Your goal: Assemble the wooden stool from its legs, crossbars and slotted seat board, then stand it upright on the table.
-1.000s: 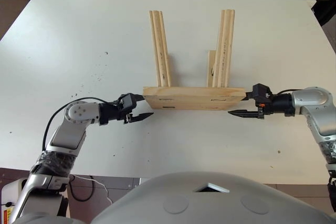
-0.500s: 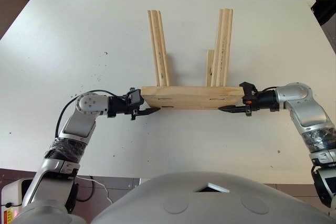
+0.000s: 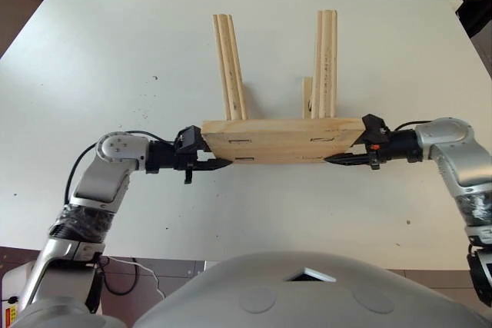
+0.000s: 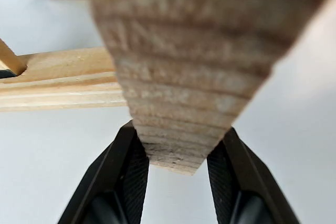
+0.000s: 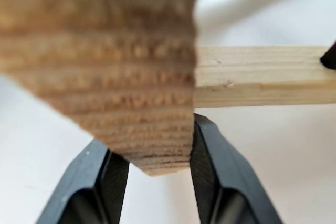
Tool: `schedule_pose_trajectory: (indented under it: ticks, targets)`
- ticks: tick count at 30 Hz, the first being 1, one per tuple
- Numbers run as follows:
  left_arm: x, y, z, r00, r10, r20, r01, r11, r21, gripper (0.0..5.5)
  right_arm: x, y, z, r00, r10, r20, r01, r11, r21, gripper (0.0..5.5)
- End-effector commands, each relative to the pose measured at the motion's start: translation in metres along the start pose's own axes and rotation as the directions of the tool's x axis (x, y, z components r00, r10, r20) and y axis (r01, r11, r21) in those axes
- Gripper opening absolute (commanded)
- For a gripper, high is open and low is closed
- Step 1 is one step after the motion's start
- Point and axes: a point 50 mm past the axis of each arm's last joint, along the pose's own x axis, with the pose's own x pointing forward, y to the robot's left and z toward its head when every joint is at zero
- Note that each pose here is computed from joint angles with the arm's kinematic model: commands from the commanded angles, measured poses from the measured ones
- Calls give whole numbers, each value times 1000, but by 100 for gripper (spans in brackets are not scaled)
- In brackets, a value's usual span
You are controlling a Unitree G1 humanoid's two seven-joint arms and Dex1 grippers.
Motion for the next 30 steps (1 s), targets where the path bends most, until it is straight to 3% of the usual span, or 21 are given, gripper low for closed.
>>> schedule_pose_trajectory:
  ticks: [1, 4, 8, 11, 16, 20, 22, 30]
  targets:
    - [4, -44, 22, 949, -134, 284, 215, 937, -274, 145, -4, 39, 38, 946, 169, 278, -244, 933, 265, 149]
    - [8, -75, 43, 866, -110, 487, 323, 867, -378, 145, -9, 61, 57, 873, 236, 427, -393, 859, 330, 149]
    - [11, -96, 88, 647, 83, 758, 416, 795, -441, 145, -18, 83, 86, 731, 178, 659, -520, 771, 369, 150]
    - [8, -105, 108, 481, 262, 837, 440, 754, -488, 145, -13, 85, 94, 652, 157, 742, -555, 766, 326, 150]
    - [-1, -103, 129, 333, 412, 848, 485, 697, -529, 145, 4, 91, 111, 495, 48, 868, -525, 812, 254, 150]
    - [-5, -94, 139, 258, 513, 818, 520, 640, -566, 146, 15, 99, 148, 230, -206, 951, -520, 800, 299, 150]
    - [-7, -86, 144, 212, 568, 795, 531, 616, -582, 145, 12, 100, 163, 153, -290, 945, -551, 769, 325, 150]
    - [-6, -63, 149, 174, 718, 673, 552, 495, -671, 131, 1, 88, 168, 67, -544, 836, -629, 627, 459, 143]
